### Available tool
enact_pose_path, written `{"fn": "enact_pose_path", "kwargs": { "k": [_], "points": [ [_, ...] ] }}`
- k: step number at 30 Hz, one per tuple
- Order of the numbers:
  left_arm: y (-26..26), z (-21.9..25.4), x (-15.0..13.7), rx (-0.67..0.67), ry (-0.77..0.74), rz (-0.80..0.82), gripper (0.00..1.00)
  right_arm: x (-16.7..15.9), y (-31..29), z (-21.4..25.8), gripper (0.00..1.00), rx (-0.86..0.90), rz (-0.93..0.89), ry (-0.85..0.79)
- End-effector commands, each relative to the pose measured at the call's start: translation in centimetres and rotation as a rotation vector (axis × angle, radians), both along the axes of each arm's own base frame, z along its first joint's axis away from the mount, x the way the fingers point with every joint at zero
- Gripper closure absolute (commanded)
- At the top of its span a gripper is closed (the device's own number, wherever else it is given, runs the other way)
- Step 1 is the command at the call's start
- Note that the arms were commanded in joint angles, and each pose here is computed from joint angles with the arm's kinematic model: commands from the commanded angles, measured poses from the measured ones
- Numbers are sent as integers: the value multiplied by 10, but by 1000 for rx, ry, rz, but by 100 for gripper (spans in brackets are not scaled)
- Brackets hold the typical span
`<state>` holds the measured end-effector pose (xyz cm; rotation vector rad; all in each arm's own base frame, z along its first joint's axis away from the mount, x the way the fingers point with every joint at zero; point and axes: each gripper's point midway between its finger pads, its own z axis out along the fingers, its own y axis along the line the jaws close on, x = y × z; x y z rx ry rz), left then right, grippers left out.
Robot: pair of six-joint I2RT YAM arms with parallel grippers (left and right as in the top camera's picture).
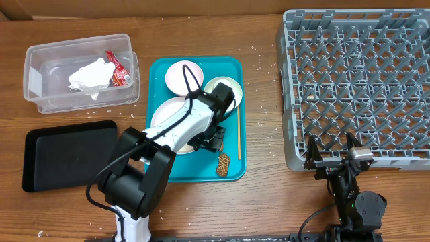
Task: Sort waste into correct bins and load items into the dishwasher
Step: 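Lift the rice plate and carry it left toward the black tray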
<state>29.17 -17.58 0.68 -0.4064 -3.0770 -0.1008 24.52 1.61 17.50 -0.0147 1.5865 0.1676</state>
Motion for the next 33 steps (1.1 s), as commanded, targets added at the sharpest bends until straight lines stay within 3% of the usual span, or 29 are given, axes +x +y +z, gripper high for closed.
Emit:
{"fn": "enact_pose_path", "kwargs": {
  "k": [1, 4, 9, 20, 26, 33],
  "points": [
    [7, -5, -2, 29, -3, -21, 66, 1, -3, -4, 0, -4, -15, 4],
    [6, -6, -2, 27, -5, -21, 73, 1, -3, -4, 0, -4, -15, 4],
    [7, -6, -2, 28, -3, -22, 95, 1, -3, -4, 0, -4, -15, 4],
    [16, -1, -12, 73, 39, -4, 96, 1, -3, -4, 0, -3, -15, 4],
    [25, 34, 0, 162, 11, 49, 96, 1, -3, -4, 0, -4, -15, 4],
    [16, 65, 14, 142, -22, 51, 96, 1, -3, -4, 0, -4, -15, 4]
  ]
}}
